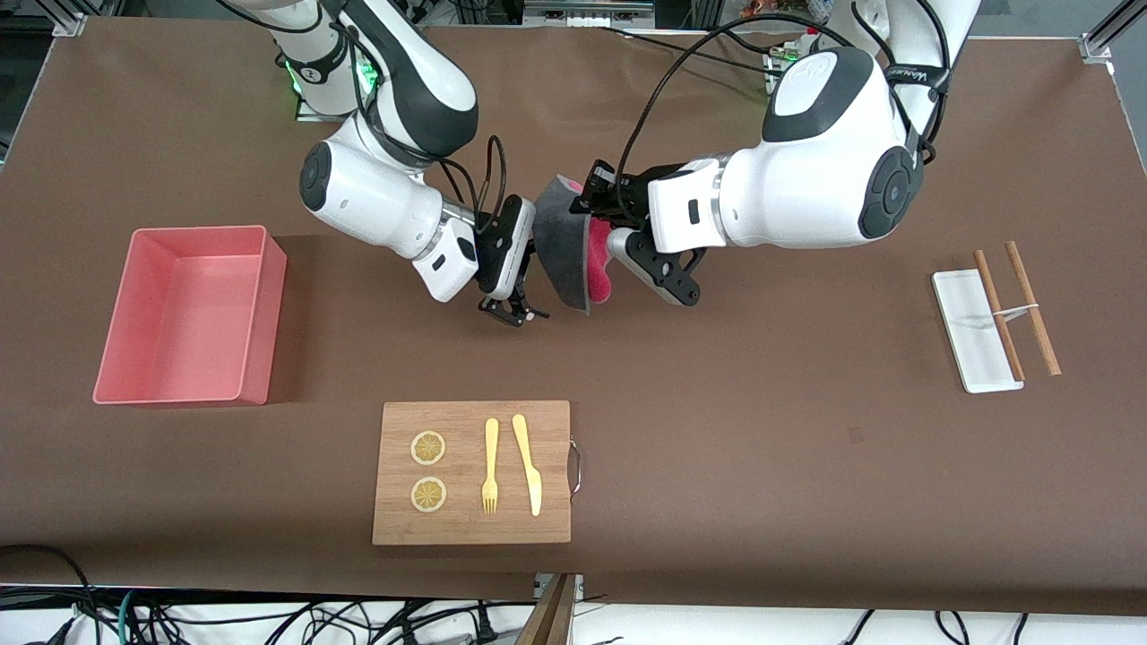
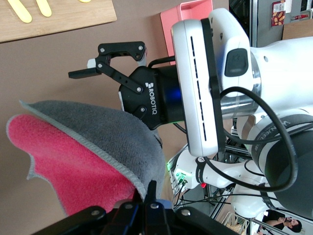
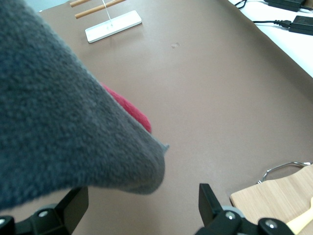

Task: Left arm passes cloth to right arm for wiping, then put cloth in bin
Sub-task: 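Close the right gripper on the cloth held by the left gripper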

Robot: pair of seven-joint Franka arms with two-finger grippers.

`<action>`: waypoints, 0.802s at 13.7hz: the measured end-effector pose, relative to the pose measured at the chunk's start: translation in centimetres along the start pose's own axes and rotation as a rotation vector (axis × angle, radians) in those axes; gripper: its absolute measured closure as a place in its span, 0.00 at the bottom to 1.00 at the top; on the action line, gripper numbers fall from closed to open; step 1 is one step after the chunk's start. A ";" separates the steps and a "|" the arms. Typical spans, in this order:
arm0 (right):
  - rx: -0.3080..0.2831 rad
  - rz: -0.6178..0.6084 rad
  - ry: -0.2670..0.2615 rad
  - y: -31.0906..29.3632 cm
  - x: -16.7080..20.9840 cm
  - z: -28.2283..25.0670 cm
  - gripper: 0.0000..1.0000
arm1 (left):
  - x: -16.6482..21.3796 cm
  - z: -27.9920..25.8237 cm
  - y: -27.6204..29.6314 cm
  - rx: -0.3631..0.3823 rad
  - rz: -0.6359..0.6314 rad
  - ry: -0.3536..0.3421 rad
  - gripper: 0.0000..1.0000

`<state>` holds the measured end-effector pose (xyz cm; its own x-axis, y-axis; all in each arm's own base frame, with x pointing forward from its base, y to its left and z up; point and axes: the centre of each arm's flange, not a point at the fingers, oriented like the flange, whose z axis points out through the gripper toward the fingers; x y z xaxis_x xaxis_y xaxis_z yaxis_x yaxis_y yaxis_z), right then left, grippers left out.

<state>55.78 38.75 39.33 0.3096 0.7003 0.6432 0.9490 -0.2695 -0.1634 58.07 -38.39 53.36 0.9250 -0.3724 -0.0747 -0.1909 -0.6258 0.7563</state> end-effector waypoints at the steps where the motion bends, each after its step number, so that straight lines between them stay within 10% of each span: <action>1: -0.006 -0.001 0.003 0.0 0.1 0.0 0.00 | 0.0 -0.1 -0.1 0.000 -0.001 0.001 0.98; 11: -0.044 0.044 0.032 -3.6 2.5 2.5 0.14 | 0.1 -0.2 -0.2 0.001 -0.003 0.003 0.98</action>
<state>53.31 43.09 39.63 0.3487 0.6659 0.6596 0.9307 -0.3290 -0.1598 58.22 -38.18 53.35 0.9266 -0.3686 -0.0747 -0.1886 -0.6272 0.7557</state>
